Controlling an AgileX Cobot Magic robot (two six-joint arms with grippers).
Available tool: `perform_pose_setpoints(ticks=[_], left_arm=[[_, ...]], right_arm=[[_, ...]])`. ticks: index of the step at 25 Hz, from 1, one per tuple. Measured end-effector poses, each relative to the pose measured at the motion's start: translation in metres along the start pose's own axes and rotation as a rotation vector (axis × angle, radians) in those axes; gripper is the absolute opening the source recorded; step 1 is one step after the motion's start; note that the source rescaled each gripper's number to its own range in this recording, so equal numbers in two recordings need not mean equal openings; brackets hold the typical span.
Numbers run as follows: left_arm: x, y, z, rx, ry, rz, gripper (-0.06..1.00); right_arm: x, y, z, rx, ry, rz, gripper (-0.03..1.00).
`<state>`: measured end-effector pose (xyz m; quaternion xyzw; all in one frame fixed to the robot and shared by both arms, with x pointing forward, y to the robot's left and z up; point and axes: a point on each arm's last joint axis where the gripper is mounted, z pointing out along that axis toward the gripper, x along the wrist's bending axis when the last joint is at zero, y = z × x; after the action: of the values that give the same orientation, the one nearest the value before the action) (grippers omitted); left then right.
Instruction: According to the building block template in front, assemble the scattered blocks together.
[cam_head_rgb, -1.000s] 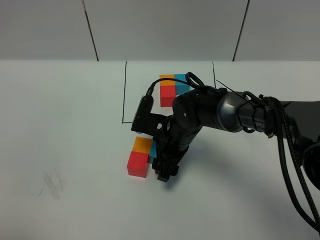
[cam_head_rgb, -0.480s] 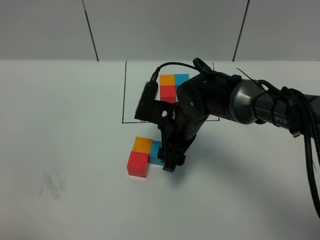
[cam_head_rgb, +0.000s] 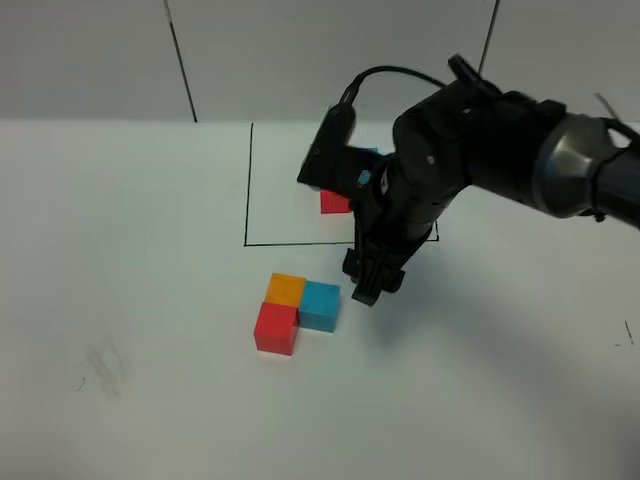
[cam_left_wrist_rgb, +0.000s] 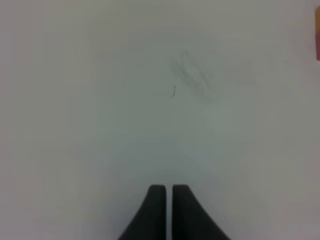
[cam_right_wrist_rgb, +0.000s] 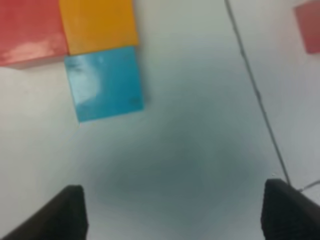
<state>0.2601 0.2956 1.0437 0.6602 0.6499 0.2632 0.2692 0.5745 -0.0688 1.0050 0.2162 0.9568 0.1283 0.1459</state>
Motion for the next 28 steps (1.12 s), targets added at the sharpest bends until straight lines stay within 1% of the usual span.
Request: perform_pose_setpoints(ticks=[1, 3, 5, 7, 9, 10, 11, 15, 19, 24, 28], left_arm=[[0.0, 0.0, 0.0, 0.0, 0.0, 0.0, 0.01], [0.0, 0.0, 0.0, 0.0, 0.0, 0.0, 0.01], [0.0, 0.0, 0.0, 0.0, 0.0, 0.0, 0.01], [0.0, 0.0, 0.0, 0.0, 0.0, 0.0, 0.01], [0.0, 0.0, 0.0, 0.0, 0.0, 0.0, 0.01], [0.0, 0.0, 0.0, 0.0, 0.0, 0.0, 0.01], [0.0, 0.0, 0.0, 0.0, 0.0, 0.0, 0.01], [0.0, 0.0, 0.0, 0.0, 0.0, 0.0, 0.01], [0.0, 0.0, 0.0, 0.0, 0.0, 0.0, 0.01], [0.0, 0.0, 0.0, 0.0, 0.0, 0.0, 0.01], [0.0, 0.0, 0.0, 0.0, 0.0, 0.0, 0.01]], right_arm=[[-0.004, -0.002, -0.011, -0.006, -0.011, 0.019, 0.83], [-0.009, -0.007, -0.029, -0.008, -0.026, 0.057, 0.71], [-0.014, -0.015, -0.048, -0.005, -0.037, 0.094, 0.54], [-0.02, -0.022, -0.065, -0.006, -0.049, 0.152, 0.31], [-0.025, -0.029, -0.08, -0.012, -0.063, 0.211, 0.12], [-0.028, -0.033, -0.089, -0.016, -0.072, 0.242, 0.07], [-0.03, -0.037, -0.097, -0.021, -0.08, 0.269, 0.04], [-0.035, -0.059, -0.125, -0.042, -0.118, 0.348, 0.01], [-0.029, -0.095, -0.141, -0.068, -0.161, 0.42, 0.0], [-0.01, -0.149, -0.157, -0.109, -0.229, 0.54, 0.0], [0.014, -0.196, -0.177, -0.169, -0.317, 0.656, 0.0]])
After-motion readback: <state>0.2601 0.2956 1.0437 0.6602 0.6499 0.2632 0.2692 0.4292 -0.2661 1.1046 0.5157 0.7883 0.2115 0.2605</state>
